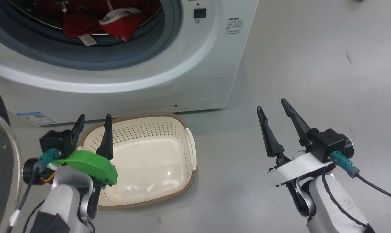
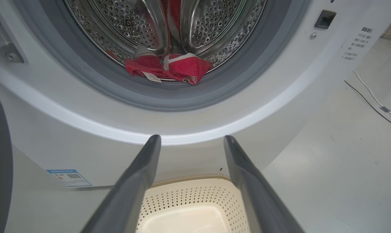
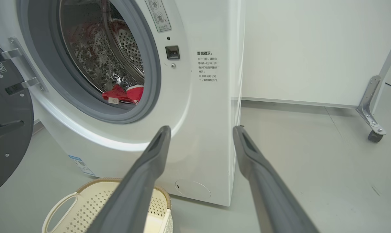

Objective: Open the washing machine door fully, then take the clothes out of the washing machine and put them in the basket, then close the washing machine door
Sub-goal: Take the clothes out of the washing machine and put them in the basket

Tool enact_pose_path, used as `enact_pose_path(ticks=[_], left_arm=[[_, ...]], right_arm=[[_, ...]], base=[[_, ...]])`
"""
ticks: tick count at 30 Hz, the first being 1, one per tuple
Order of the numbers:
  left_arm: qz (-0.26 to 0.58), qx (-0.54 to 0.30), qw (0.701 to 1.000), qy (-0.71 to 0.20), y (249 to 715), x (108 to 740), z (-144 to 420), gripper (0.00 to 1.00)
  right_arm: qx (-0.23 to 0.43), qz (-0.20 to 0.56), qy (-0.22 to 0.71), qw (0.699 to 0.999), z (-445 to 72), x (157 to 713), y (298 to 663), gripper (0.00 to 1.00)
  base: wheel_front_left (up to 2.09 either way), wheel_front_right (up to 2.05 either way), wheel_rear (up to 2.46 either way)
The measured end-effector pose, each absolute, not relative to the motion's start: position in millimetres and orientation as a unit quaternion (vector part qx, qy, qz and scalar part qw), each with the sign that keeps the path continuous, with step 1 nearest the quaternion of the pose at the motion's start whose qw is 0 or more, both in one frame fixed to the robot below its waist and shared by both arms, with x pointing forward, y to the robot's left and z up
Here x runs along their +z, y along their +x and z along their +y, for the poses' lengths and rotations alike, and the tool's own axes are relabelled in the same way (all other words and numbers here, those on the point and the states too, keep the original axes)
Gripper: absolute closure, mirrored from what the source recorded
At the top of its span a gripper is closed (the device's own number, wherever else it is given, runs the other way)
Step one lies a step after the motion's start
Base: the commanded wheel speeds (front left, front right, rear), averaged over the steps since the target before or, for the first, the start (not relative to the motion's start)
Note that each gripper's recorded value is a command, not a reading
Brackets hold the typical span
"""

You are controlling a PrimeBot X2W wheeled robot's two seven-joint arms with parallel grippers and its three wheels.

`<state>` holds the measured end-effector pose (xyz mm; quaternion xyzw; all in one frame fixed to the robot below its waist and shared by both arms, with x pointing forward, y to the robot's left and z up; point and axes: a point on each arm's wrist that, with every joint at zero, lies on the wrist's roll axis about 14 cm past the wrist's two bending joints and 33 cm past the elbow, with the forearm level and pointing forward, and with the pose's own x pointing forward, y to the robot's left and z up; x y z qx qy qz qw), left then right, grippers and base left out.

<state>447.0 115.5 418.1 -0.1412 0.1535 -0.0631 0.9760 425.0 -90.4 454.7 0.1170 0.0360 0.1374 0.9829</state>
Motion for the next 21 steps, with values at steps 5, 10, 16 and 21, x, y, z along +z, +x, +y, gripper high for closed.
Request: enact_pose_path(ticks=[5, 10, 16, 21], left_arm=[[0.187, -0.099, 0.966, -0.148, 476, 404, 97, 0.00], [0.201, -0.129, 0.958, -0.158, 513, 401, 85, 0.00], [0.192, -0.152, 0.959, -0.144, 562, 404, 82, 0.00], [0.169, -0.158, 0.963, -0.140, 604, 414, 82, 0.00]], right_arm=[[0.132, 0.037, 0.118, 0.983, -94, 449, 439, 0.00], [0.120, 0.046, 0.121, 0.984, -102, 438, 449, 0.00], [0.101, 0.057, 0.128, 0.985, -113, 424, 460, 0.00], [0.095, 0.065, 0.127, 0.985, -118, 415, 464, 0.00]], base=[[0.00, 0.00, 0.00], [0.00, 0.00, 0.00], [0.00, 0.00, 0.00], [0.00, 0.00, 0.00]])
